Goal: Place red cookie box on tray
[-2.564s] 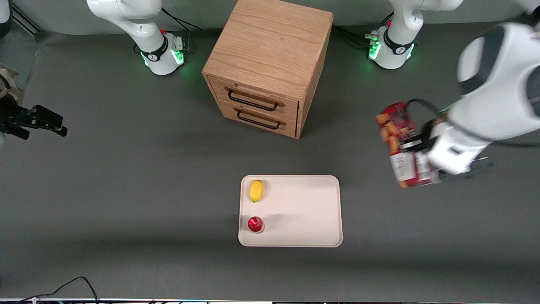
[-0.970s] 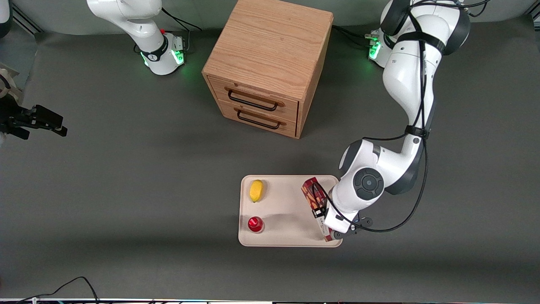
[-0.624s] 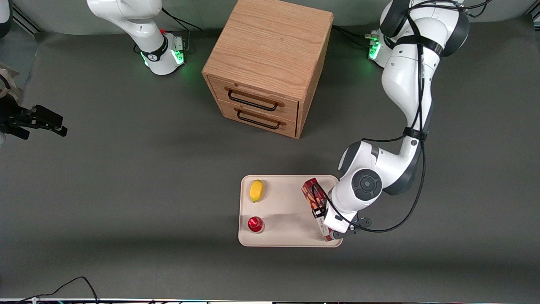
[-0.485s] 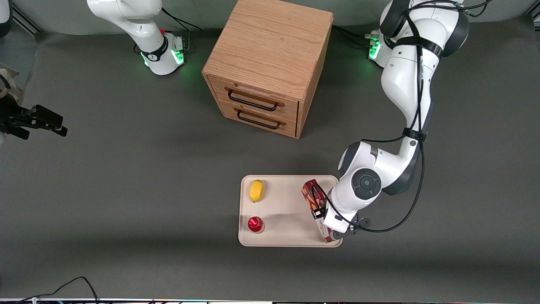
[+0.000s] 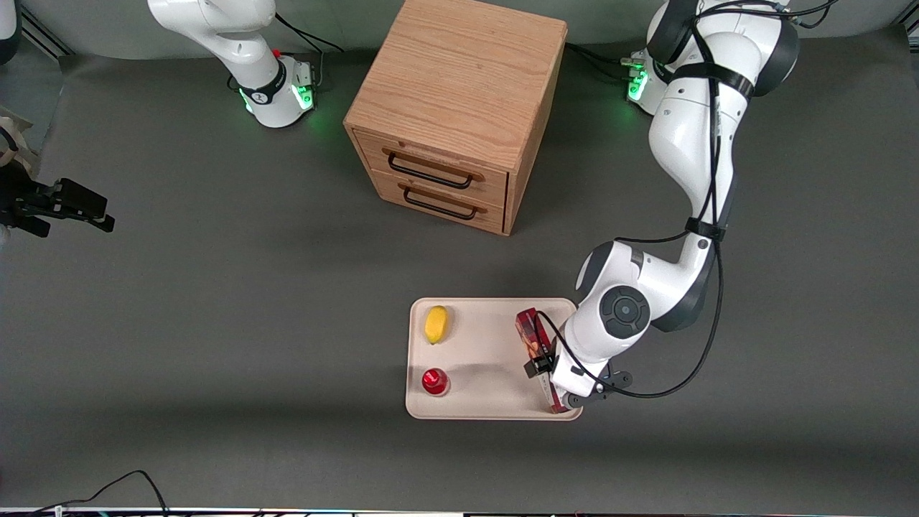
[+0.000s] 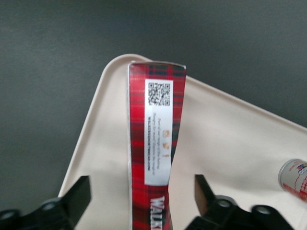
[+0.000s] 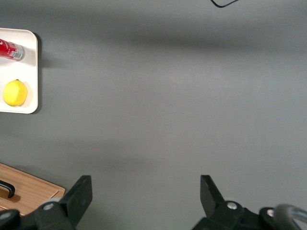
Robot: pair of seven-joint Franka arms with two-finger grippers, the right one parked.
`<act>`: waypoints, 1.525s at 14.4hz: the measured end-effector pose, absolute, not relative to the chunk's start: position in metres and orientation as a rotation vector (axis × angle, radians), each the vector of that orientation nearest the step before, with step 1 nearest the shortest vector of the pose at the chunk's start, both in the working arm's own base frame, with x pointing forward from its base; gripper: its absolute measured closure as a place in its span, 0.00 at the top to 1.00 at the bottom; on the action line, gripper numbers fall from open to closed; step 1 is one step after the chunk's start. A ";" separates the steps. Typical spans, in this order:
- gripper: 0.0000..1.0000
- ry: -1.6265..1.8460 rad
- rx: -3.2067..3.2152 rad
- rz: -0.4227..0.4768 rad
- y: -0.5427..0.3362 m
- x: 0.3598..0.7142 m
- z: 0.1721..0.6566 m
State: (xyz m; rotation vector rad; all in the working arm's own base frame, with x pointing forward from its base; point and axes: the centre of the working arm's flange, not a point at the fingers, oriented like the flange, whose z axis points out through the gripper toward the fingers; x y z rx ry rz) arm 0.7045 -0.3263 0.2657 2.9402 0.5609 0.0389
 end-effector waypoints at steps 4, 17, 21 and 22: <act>1.00 0.550 3.021 -0.140 -0.320 0.690 0.337; 1.00 0.094 3.151 -0.189 -0.053 0.602 0.564; 1.00 0.062 3.144 -0.149 -0.003 0.584 0.575; 1.00 0.056 3.145 -0.149 0.000 0.583 0.575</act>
